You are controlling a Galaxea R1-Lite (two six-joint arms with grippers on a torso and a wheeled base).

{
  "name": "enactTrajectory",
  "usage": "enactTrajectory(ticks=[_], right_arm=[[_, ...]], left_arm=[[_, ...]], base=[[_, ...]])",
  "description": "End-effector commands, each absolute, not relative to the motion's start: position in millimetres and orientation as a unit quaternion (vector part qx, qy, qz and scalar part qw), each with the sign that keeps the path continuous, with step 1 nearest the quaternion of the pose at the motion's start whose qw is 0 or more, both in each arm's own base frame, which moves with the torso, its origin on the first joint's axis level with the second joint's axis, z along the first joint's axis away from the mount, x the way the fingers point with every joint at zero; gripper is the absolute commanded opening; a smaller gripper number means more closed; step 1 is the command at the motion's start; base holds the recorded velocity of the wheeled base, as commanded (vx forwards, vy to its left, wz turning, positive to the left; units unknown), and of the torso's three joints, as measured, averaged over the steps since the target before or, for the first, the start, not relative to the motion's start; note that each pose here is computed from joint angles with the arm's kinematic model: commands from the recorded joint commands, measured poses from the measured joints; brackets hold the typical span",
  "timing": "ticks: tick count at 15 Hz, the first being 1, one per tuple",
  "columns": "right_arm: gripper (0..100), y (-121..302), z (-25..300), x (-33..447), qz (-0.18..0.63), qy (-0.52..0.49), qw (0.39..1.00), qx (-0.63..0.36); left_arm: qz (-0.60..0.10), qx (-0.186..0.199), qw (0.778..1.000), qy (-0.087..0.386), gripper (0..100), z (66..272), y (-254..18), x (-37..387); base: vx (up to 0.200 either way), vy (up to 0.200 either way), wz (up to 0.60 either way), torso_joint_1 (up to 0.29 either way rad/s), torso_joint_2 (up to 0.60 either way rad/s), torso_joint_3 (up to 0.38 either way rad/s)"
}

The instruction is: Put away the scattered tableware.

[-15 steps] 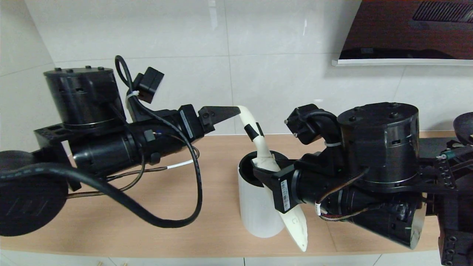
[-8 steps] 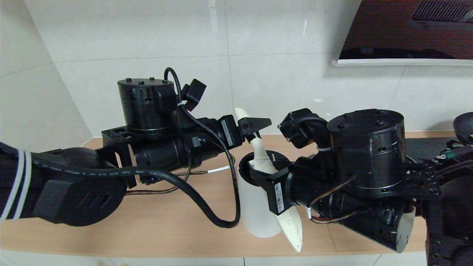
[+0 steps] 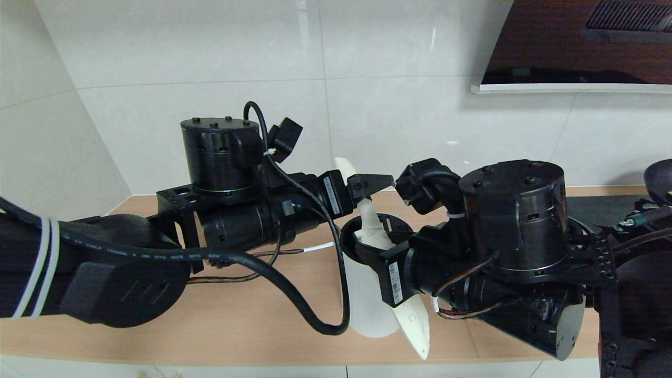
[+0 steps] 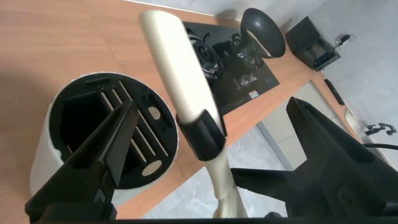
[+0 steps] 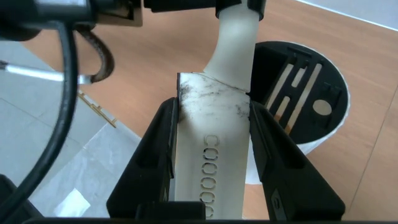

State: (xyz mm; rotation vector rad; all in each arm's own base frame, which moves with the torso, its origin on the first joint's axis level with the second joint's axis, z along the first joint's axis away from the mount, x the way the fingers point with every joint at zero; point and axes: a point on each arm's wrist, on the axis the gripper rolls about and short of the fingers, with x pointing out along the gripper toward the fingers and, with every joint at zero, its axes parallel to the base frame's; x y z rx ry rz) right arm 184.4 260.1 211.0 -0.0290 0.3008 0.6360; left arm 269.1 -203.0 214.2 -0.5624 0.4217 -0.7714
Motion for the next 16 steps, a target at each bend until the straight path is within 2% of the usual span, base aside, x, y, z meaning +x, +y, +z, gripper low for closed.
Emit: enactTrajectory(ticks=[1,6,14,15,16], right_arm=[[0,260,212,184,0.311,0.146,0.939,-0.013],[0,260,211,185,0.310,0.147,0.939,-0.013],[0,261,213,186,0.308,0.137,0.941,-0.007],[100,261,213,186,0.306,0.137,0.942,-0.007],[100,261,213,186,0.305,0.136,0.942,-0.006]], left_arm=[[-0.365,-0.266,0.870,0.198,0,214,-203,269],[-0.362,-0.232,0.881,0.197,0,205,-204,272],[-0.366,-0.237,0.881,0.183,0,215,-200,266],[-0.367,-0.237,0.881,0.182,0,216,-200,266],[-0.367,-0.239,0.881,0.179,0,216,-200,266]], base=[[0.000,0.000,0.00,0.000,0.00,0.000],[0.000,0.000,0.00,0.000,0.00,0.000],[0.000,0.000,0.00,0.000,0.00,0.000],[0.000,0.000,0.00,0.000,0.00,0.000],[0.000,0.000,0.00,0.000,0.00,0.000]])
